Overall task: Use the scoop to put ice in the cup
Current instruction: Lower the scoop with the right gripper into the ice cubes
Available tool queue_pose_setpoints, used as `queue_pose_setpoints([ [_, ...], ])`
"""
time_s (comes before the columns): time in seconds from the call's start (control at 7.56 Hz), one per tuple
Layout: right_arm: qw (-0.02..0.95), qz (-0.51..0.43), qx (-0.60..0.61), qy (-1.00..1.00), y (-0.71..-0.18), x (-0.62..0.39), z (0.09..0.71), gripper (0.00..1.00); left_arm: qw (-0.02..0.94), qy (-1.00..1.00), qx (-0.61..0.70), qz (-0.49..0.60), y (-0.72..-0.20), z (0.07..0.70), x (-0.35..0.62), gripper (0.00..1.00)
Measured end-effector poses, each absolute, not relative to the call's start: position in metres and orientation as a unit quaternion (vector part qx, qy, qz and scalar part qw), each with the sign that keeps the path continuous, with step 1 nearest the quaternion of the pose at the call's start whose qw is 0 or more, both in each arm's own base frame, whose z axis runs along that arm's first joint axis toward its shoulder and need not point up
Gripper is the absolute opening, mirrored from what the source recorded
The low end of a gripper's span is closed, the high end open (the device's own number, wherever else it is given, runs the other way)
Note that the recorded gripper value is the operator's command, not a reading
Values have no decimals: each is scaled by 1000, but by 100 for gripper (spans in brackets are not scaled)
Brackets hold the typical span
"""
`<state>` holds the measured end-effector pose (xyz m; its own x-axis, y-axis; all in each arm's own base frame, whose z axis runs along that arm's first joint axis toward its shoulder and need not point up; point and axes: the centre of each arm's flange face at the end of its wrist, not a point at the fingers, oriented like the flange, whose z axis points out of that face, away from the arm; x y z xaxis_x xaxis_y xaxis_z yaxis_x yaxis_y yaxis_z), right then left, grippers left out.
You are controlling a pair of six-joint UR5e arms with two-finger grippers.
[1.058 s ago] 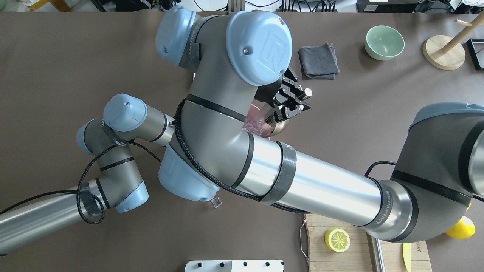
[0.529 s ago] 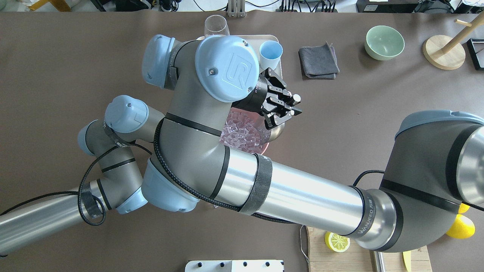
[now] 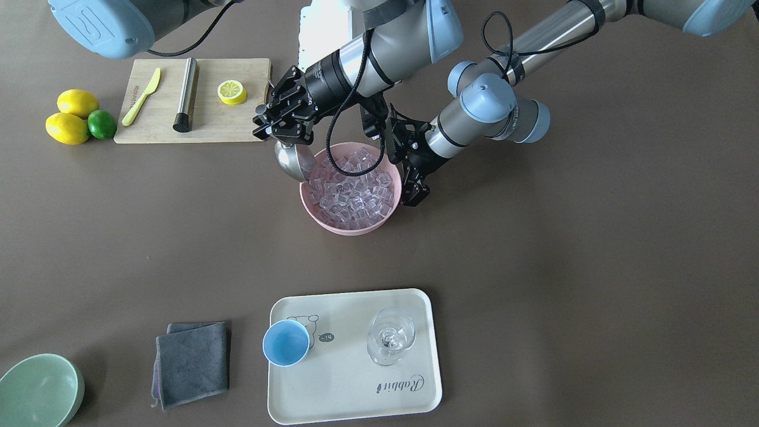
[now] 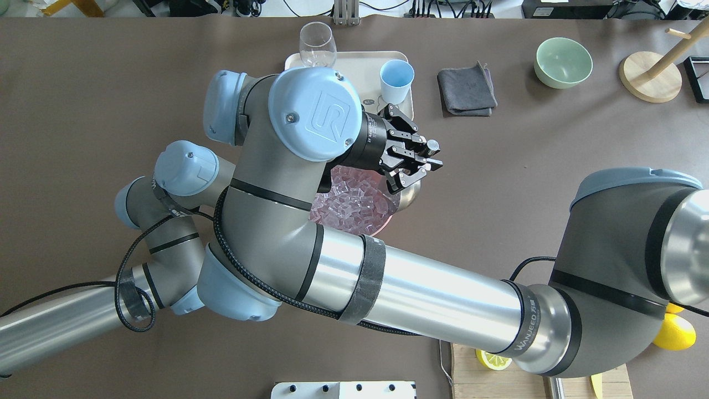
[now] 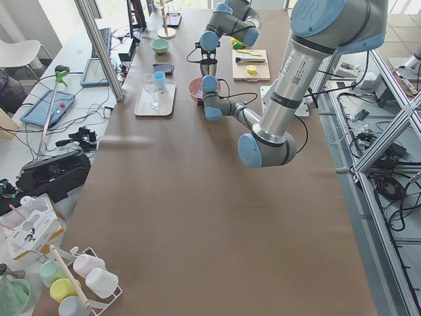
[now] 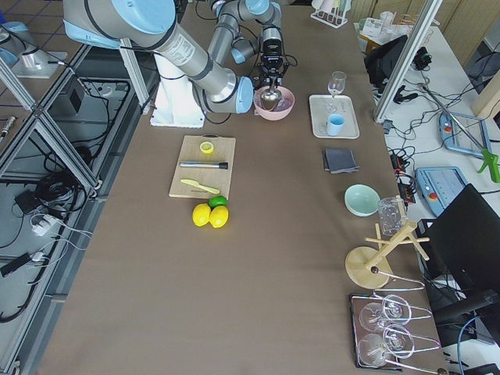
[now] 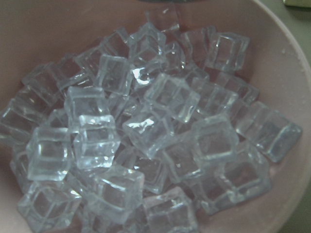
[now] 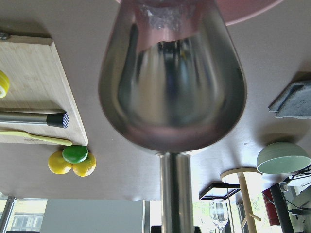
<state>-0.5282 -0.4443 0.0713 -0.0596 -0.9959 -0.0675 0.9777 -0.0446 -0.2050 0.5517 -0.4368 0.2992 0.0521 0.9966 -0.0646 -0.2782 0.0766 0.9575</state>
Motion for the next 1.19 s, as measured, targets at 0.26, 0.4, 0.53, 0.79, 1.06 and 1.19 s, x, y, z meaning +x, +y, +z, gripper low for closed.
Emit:
queue_pose_setpoints([
  [0.26,682,-722,-51,103,-439,-538,71,0,594,431,416,537,-437,301,551,99],
  [0.4,683,-721,-51,105,-437,-543,72,0,594,431,416,537,-436,302,551,98],
  [0.53,685,-719,-50,106,-435,-546,73,0,594,431,417,537,-436,302,551,99],
  [0.79,688,-716,-45,107,-435,-549,76,0,593,431,417,537,-436,303,550,99],
  [1.06,696,-710,-23,99,-436,-553,80,0,593,431,418,536,-436,304,550,99],
  [1.19,705,-703,-8,91,-436,-552,78,0,592,432,419,536,-436,305,549,99],
])
